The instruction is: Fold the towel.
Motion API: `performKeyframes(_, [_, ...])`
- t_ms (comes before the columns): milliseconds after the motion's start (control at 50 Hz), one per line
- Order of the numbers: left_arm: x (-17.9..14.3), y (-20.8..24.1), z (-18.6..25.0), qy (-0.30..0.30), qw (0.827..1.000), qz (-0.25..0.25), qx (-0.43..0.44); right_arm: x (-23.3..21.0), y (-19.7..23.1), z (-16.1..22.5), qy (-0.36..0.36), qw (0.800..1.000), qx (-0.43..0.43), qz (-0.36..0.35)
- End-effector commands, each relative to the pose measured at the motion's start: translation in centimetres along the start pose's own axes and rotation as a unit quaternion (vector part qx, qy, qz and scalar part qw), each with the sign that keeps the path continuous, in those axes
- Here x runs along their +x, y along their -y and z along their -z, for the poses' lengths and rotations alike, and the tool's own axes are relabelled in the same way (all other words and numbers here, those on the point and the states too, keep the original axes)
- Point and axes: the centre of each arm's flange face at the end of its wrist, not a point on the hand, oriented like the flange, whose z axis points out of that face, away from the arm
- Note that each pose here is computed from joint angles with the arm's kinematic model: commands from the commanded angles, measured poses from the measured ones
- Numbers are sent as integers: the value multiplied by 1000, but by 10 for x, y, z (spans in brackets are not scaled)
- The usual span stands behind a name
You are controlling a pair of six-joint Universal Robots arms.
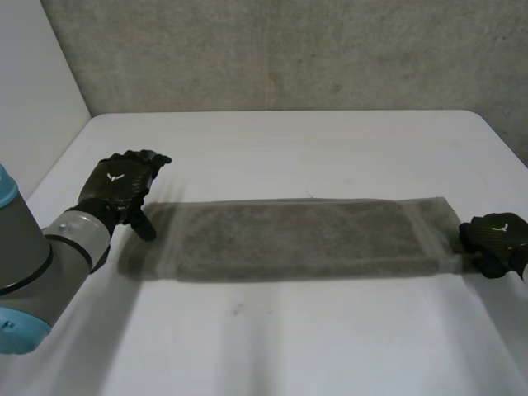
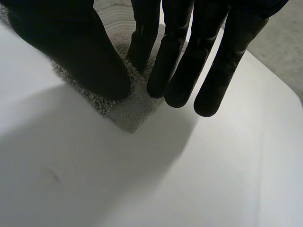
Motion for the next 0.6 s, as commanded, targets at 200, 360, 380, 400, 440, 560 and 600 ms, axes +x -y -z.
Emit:
performKeyframes(200, [-3, 5, 4, 6, 1000, -1, 7, 119, -22, 16, -169, 984, -60, 25])
performKeyframes(360, [-6, 10, 6, 11, 1000, 0, 13, 80, 52, 10, -127, 991, 20, 48])
performKeyframes(380, [-6, 11, 6, 11, 1000, 0, 14, 62, 77, 12, -114, 991, 53, 46])
performKeyframes(400, [-6, 11, 6, 11, 1000, 0, 14, 62, 78, 12, -114, 991, 53, 46])
performKeyframes(440, [-7, 16, 8, 13, 1000, -1, 22, 16, 119, 16, -70, 990, 115, 42])
performKeyframes(560, [-7, 23, 11, 16, 999, -2, 34, -84, 170, 34, 36, 972, 221, 77])
performKeyframes(600, [-6, 26, 13, 16, 999, -2, 38, -153, 185, 53, 110, 952, 268, 100])
